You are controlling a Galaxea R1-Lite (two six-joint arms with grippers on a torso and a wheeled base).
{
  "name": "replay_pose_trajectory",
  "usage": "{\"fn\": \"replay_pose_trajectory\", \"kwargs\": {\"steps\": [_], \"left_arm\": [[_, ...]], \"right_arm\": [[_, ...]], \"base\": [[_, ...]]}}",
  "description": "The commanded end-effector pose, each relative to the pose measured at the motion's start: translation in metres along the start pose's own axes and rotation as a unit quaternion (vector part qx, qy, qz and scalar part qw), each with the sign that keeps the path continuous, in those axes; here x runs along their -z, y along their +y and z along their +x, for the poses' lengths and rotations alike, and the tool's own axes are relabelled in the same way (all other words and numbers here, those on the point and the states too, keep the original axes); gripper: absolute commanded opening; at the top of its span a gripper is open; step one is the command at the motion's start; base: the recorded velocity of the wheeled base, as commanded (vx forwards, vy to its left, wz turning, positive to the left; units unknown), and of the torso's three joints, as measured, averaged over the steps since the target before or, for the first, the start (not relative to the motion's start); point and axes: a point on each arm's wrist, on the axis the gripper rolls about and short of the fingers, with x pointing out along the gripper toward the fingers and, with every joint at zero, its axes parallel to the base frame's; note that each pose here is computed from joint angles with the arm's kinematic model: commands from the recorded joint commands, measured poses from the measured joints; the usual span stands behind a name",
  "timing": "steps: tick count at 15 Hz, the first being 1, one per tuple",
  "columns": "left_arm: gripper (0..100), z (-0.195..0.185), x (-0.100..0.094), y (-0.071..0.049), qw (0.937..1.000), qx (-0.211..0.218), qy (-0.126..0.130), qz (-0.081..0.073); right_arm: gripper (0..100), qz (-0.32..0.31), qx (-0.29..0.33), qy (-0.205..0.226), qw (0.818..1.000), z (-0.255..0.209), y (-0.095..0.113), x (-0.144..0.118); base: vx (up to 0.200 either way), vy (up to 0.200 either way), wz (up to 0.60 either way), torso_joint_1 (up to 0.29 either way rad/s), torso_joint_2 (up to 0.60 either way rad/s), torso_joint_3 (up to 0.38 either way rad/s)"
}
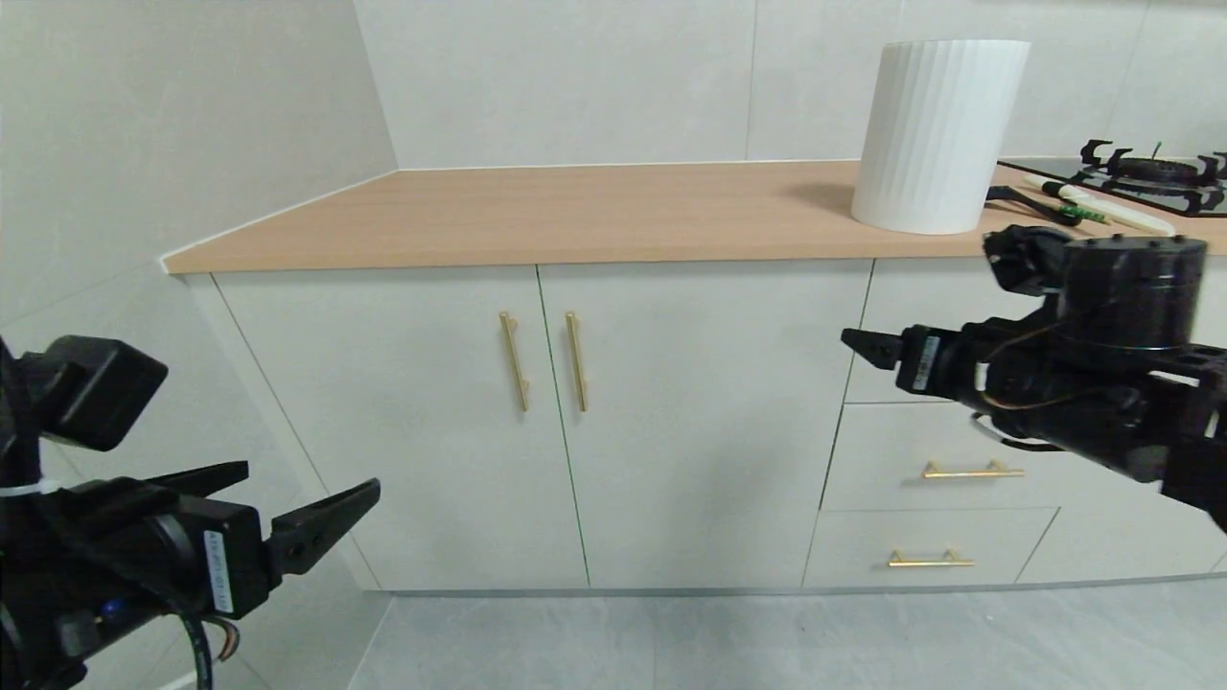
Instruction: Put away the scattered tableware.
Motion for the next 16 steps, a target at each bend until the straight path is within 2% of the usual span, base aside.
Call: {"fn": "replay_pose_trajectory", "kwargs": {"steps": [1, 3, 4, 6, 7, 8, 10, 14, 16], "left_arm": [[100, -0.030, 0.009, 0.012, 0.9986, -0.027, -0.042, 0.015], [100, -0.046, 0.023, 0.020, 0.9961, -0.058, -0.058, 0.031], [100, -0.061, 0.037, 0.028, 0.9917, -0.093, -0.076, 0.045], [100, -0.078, 0.048, 0.033, 0.9866, -0.118, -0.107, 0.035], [100, -0.093, 0.055, 0.036, 0.9830, -0.122, -0.135, 0.026], [100, -0.103, 0.060, 0.038, 0.9805, -0.127, -0.148, 0.020], [100, -0.124, 0.078, 0.043, 0.9709, -0.171, -0.168, 0.003], [100, -0.154, 0.113, 0.044, 0.9602, -0.189, -0.205, -0.007], [100, -0.157, 0.117, 0.042, 0.9558, -0.206, -0.209, -0.013]], "right_arm": [[100, -0.023, 0.012, -0.070, 0.997, -0.089, -0.019, -0.014], [100, -0.054, 0.013, -0.089, 0.995, -0.122, -0.027, -0.009], [100, -0.074, 0.027, -0.098, 0.992, -0.146, -0.038, 0.003], [100, -0.089, 0.047, -0.118, 0.988, -0.177, -0.052, 0.020], [100, -0.089, 0.066, -0.148, 0.983, -0.200, -0.060, 0.028], [100, -0.096, 0.081, -0.167, 0.978, -0.214, -0.064, 0.033], [100, -0.132, 0.125, -0.188, 0.965, -0.248, -0.071, 0.046], [100, -0.150, 0.125, -0.234, 0.952, -0.308, -0.073, 0.071], [100, -0.146, 0.131, -0.244, 0.950, -0.325, -0.075, 0.080]], "base": [[0.000, 0.000, 0.00, 0.000, 0.00, 0.000], [0.000, 0.000, 0.00, 0.000, 0.00, 0.000], [0.000, 0.000, 0.00, 0.000, 0.00, 0.000], [0.000, 0.000, 0.00, 0.000, 0.00, 0.000], [0.000, 0.000, 0.00, 0.000, 0.00, 0.000], [0.000, 0.000, 0.00, 0.000, 0.00, 0.000], [0.000, 0.000, 0.00, 0.000, 0.00, 0.000], [0.000, 0.000, 0.00, 0.000, 0.00, 0.000], [0.000, 0.000, 0.00, 0.000, 0.00, 0.000]]}}
